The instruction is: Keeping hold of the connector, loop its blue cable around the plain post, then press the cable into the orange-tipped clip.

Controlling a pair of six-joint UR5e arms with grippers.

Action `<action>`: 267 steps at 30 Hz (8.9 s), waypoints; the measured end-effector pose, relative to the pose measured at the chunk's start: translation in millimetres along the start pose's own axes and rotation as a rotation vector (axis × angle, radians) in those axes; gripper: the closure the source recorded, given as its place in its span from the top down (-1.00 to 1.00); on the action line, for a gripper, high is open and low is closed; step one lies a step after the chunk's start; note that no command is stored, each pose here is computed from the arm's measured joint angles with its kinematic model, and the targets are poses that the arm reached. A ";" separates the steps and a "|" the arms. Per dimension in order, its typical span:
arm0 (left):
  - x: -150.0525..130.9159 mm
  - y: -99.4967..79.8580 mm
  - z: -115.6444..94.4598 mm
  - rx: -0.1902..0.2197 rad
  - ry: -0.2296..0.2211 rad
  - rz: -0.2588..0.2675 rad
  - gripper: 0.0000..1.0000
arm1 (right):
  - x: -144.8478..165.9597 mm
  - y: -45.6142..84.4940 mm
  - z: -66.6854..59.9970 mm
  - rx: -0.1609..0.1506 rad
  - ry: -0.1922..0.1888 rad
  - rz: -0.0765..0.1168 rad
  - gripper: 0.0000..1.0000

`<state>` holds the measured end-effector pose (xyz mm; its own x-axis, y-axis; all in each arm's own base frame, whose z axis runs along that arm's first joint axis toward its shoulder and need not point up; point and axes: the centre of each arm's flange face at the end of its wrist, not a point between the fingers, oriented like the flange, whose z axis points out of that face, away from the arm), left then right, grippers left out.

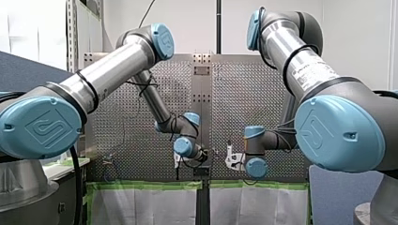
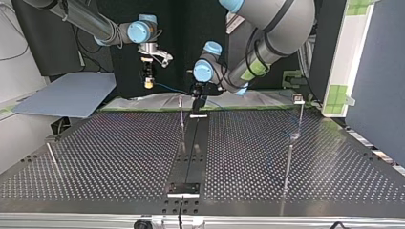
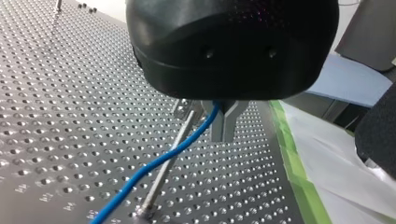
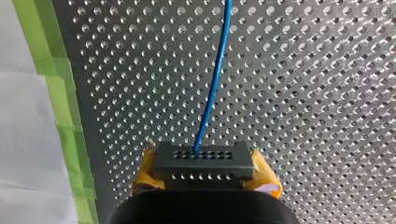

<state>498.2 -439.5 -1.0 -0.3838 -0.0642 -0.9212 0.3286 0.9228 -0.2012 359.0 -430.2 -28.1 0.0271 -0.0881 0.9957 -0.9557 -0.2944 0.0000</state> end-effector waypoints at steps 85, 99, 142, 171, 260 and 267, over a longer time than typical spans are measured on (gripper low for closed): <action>1.7 27.6 -1.5 -0.116 0.064 0.135 0.96 | -27.9 31.3 25.0 -0.042 -0.023 0.001 -1.00; -27.7 19.8 -36.5 -0.089 -0.015 0.161 0.96 | -28.5 31.5 24.5 -0.041 -0.029 -0.001 -1.00; 4.3 29.9 -162.7 -0.076 0.072 0.186 0.96 | -41.0 -33.1 -16.5 0.091 -0.116 -0.122 -1.00; 1.3 29.9 -159.9 -0.100 0.025 0.171 0.96 | -42.3 -31.7 -15.8 0.089 -0.112 -0.130 -1.00; 21.9 20.2 -55.4 -0.119 0.070 0.351 0.96 | -44.5 -77.6 -28.3 0.411 -0.070 -0.105 -1.00; 20.9 22.8 -55.0 -0.135 0.069 0.376 0.84 | -44.6 -78.4 -28.7 0.413 -0.069 -0.103 -1.00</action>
<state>450.2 -398.9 -6.5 -0.3166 0.3086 -0.8969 0.3428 0.9189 0.1952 424.3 -375.9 -69.8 0.1493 -0.0977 0.9840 -0.7498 -0.6599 0.0483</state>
